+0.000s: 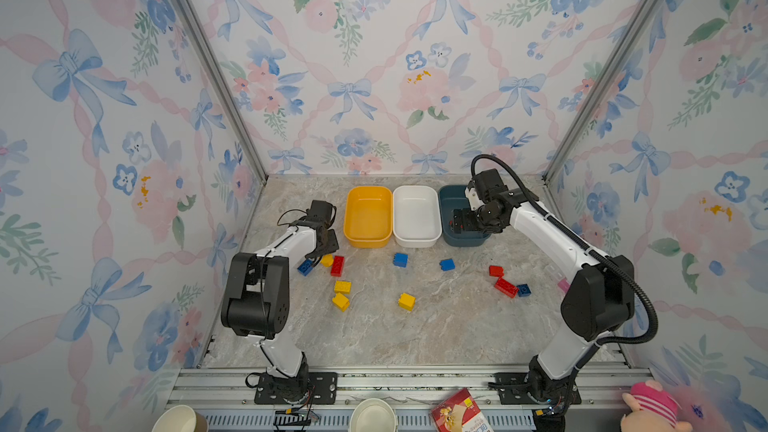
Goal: Sort the legos into containers by color
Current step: 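Grasp the yellow round brick with the left gripper and lift it, then drop the yellow brick into the yellow bin while right gripper approaches blue brick, then grasp the small blue brick with the right gripper and lift it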
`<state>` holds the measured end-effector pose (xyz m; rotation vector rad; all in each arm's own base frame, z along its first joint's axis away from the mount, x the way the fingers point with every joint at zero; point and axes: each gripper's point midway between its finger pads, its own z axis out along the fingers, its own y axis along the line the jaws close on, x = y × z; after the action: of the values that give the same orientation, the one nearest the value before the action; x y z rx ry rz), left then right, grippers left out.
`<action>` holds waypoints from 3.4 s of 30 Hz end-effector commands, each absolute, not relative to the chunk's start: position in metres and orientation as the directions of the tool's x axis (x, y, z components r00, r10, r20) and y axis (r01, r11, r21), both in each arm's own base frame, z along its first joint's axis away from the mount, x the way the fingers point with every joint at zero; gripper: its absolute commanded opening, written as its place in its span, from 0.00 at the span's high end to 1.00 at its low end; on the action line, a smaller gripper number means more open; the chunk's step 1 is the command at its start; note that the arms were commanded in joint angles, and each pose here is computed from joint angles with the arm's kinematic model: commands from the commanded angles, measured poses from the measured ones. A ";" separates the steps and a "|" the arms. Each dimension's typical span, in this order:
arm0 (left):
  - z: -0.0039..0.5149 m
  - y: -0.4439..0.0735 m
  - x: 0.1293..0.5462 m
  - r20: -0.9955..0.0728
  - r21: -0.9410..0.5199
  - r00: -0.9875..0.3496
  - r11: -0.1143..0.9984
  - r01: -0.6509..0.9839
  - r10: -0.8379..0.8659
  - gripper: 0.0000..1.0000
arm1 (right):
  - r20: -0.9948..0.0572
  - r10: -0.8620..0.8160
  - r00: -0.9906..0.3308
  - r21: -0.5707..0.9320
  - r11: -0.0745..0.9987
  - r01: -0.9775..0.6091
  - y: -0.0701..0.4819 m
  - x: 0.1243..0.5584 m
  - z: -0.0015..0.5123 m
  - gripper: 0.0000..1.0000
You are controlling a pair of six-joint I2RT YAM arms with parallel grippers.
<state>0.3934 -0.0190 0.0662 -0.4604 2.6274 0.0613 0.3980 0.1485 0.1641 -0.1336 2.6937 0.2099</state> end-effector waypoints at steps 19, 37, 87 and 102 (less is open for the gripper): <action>0.191 -0.122 0.476 -0.665 -0.216 -0.714 0.971 -0.100 -0.221 0.73 | -0.441 0.023 -0.897 0.250 0.963 -0.099 0.151 0.345 0.186 0.03; 0.092 -0.163 0.519 -0.559 -0.139 -0.821 0.989 -0.045 -0.116 0.66 | -0.385 0.003 -0.923 0.235 0.967 -0.095 0.159 0.323 0.158 0.03; 0.193 -0.114 0.420 -0.714 -0.371 -0.630 0.928 -0.029 -0.305 0.03 | -0.316 -0.246 -0.916 -0.031 0.968 -0.249 0.202 0.345 0.041 0.14; 0.193 -0.107 0.418 -0.710 -0.387 -0.626 0.921 -0.037 -0.323 0.02 | -0.308 -0.248 -0.918 -0.059 0.968 -0.242 0.204 0.352 0.023 0.35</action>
<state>0.4207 -0.1069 0.1885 -0.2472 2.2371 -0.3944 0.3476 0.1992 0.0252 -0.3533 2.8106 -0.0060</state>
